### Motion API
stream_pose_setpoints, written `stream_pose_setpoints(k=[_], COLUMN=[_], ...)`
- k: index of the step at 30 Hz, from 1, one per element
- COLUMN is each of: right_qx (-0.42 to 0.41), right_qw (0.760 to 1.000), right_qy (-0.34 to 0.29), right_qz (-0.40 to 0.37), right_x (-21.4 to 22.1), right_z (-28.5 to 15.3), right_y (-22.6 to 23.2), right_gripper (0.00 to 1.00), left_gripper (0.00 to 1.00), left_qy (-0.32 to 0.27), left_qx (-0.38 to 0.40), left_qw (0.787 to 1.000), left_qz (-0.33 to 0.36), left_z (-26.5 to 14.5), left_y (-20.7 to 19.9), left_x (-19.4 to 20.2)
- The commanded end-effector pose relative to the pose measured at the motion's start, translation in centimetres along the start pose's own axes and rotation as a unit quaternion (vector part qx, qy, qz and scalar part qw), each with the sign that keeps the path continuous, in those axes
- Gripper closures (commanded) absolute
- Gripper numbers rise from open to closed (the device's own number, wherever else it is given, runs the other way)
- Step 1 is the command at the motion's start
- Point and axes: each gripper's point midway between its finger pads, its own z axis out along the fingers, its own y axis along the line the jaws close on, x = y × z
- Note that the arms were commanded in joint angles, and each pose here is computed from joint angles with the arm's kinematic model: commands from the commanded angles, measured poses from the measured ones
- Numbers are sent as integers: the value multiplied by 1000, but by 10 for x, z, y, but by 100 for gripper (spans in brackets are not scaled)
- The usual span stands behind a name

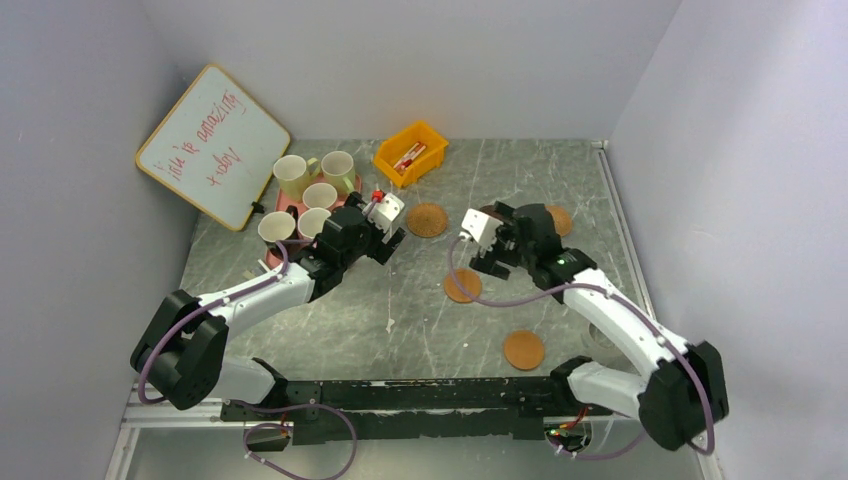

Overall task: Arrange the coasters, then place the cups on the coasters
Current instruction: Move the coaster to the center of the board.

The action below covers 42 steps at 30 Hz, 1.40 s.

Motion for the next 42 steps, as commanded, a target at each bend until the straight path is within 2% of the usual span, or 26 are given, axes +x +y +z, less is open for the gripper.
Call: stream_pose_setpoints(k=[1,9,22,27,34,42], right_qx=[-76,-161,-245,-242,-218,-114], right_qw=[995,976,952,951,946,952], right_qy=[33,108,147,156,206,249], right_qz=[-60,-99,-109,-114,-121,-138], right_x=[32,92,128,135,162,183], right_z=[-36,-64,-71,-65,-48,-41], right_y=[33,84,127,129,126,78], right_gripper=[0,0,0,0,0,0], left_gripper=[4,4,4,4,4,4], left_qy=[-17,-17,-12,-7,-7,-7], left_qx=[-6,-8,-13,-12,-17,-15], left_qw=[1000,1000,1000,1000,1000,1000], left_qz=[-9,-8,-5,-4,-3,-4], left_z=[4,3,5,7,7,6], left_y=[4,5,7,6,8,8], left_x=[-10,-11,-8,-5,-5,-6])
